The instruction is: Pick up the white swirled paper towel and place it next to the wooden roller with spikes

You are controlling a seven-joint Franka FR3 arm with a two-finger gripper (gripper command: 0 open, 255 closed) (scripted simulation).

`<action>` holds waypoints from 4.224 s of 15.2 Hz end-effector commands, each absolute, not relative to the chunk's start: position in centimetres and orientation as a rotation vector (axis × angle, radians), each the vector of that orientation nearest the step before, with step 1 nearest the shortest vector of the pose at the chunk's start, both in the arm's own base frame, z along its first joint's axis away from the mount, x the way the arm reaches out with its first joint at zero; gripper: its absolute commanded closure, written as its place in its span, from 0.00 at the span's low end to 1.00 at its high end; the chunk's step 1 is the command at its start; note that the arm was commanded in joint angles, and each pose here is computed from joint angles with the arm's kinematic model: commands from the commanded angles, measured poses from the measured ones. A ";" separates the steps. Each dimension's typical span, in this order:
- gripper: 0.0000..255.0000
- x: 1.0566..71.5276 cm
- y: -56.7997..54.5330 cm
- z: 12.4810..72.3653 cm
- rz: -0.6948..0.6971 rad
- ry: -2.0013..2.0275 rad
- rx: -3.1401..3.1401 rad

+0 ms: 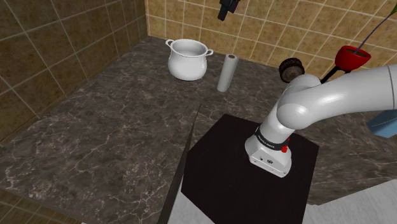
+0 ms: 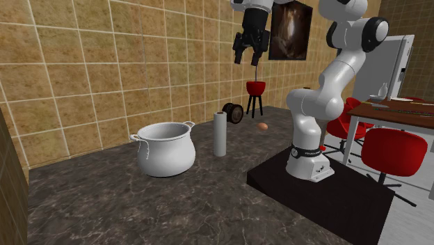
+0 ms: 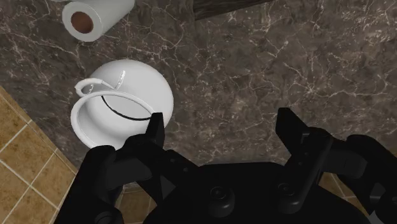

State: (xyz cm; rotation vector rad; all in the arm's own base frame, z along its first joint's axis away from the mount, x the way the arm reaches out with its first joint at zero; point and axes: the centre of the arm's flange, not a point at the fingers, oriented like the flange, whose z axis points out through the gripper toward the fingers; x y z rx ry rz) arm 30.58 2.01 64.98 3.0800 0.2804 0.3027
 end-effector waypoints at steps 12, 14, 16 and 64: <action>0.00 33.6 -7.6 54.6 0.179 0.350 3.076; 0.00 34.1 -9.3 52.7 0.156 0.362 3.074; 0.00 34.6 -11.0 50.7 0.133 0.375 3.073; 1.00 36.3 -17.0 48.9 0.059 0.416 3.066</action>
